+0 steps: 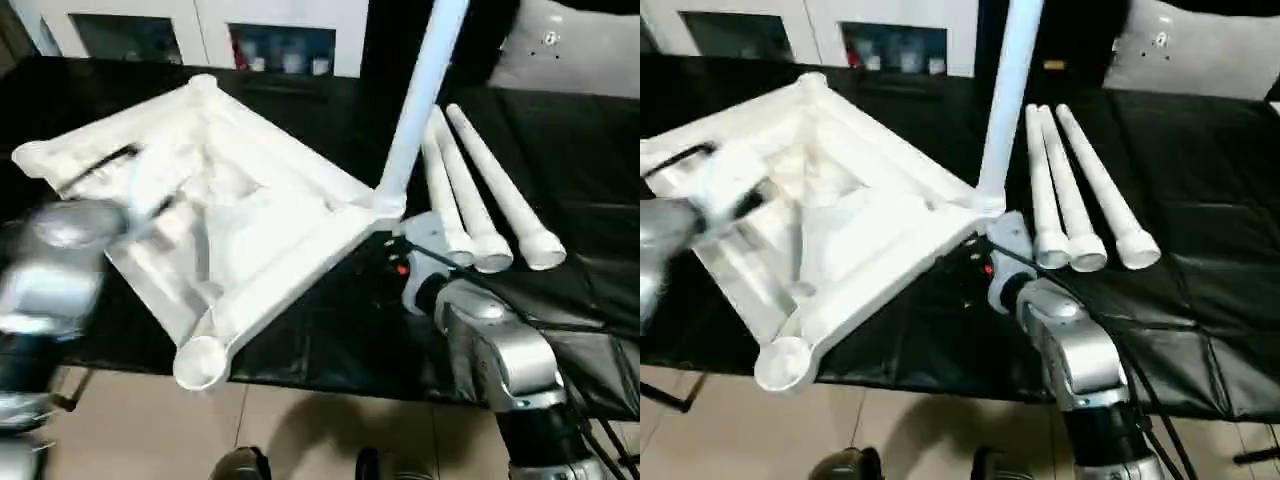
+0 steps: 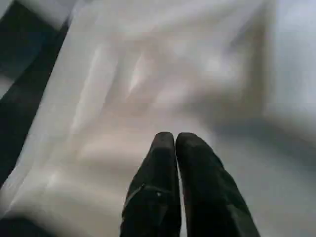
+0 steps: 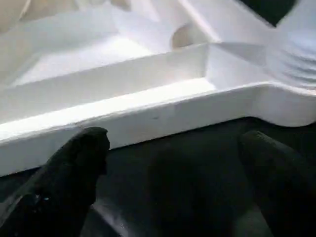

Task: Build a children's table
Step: Rotate table base

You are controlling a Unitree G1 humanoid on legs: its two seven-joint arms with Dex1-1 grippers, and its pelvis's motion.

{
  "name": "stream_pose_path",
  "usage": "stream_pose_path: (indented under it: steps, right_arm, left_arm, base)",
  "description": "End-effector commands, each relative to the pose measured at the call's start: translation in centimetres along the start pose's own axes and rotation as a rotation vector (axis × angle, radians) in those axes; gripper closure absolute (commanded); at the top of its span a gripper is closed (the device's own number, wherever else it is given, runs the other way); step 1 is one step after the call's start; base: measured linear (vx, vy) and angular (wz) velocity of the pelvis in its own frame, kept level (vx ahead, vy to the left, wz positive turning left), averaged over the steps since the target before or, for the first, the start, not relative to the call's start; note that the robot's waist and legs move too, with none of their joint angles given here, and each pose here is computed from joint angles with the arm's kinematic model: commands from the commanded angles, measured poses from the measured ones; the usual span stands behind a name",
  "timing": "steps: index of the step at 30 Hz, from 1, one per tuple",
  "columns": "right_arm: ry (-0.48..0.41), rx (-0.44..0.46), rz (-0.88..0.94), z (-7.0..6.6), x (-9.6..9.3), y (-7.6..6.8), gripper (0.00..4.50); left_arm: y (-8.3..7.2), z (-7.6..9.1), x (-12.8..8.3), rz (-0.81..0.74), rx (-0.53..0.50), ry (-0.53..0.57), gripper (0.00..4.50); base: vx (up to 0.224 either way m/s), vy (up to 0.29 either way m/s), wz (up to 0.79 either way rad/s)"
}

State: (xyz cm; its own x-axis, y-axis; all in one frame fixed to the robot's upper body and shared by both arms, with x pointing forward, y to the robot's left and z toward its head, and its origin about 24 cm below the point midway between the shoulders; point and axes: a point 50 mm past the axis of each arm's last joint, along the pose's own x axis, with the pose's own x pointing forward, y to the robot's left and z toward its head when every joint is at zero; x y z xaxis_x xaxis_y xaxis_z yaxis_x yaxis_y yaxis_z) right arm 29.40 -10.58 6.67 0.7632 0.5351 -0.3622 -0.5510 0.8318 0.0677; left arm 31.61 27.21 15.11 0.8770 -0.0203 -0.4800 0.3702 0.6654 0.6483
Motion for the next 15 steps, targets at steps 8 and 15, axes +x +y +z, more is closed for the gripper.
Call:
stream_pose_path:
  steps: [8,15]
  right_arm:
    - [0.112,-0.039,-0.025,-0.9,1.6,-0.3,0.0]
    - [0.117,-0.035,-0.025,-1.1,2.7,-0.3,0.0]
  left_arm:
    - [-3.2,-2.3,0.4,-0.161,-0.015,0.111,4.34]
    - [-6.6,-3.4,0.5,-0.365,0.0,0.164,4.34]
  base:
    - [0.0,0.0,0.0]
    - [0.0,0.0,0.0]
